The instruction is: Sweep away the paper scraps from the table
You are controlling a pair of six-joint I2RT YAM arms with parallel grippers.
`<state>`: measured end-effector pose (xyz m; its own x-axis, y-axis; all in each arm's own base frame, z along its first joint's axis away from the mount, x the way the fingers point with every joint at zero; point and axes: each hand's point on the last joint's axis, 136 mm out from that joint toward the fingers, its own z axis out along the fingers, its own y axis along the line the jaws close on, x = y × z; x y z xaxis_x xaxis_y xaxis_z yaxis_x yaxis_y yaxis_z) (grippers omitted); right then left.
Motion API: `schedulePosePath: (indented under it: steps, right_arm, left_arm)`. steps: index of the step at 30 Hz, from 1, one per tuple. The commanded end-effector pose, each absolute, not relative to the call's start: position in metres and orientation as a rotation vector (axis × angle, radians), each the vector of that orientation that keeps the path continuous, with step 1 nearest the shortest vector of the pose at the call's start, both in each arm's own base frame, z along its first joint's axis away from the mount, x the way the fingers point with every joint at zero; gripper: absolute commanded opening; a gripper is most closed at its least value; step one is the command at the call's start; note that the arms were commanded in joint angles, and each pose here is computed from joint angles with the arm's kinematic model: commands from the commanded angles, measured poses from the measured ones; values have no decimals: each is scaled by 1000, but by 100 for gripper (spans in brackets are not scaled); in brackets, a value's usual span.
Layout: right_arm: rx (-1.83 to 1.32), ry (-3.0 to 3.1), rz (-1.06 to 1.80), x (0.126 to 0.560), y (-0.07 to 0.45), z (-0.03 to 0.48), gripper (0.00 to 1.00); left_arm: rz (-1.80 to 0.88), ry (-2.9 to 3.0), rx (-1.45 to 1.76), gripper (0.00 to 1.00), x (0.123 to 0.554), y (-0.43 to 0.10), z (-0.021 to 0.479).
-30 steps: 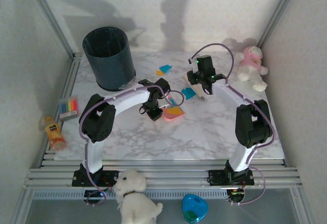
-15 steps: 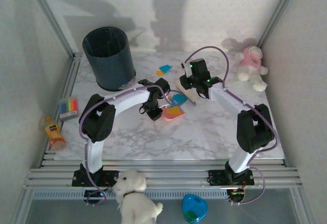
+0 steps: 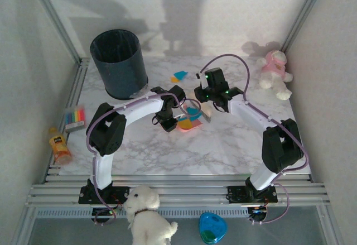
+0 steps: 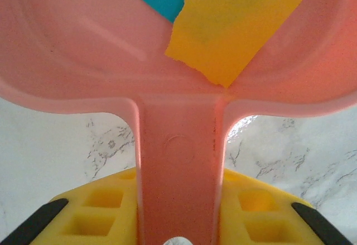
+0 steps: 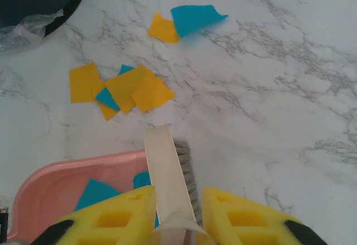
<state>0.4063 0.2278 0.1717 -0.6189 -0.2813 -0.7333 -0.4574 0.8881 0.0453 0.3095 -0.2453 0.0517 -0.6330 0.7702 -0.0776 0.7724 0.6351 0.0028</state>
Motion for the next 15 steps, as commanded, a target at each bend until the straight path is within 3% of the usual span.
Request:
schedulePosePath:
  steps: [1, 15]
  right_arm:
    - [-517, 2304, 338, 390, 230, 176, 0]
    - [-329, 2245, 256, 398, 207, 199, 0]
  left_arm:
    - [-26, 2821, 1288, 0, 306, -236, 53]
    - [-29, 2819, 1289, 0, 307, -237, 53]
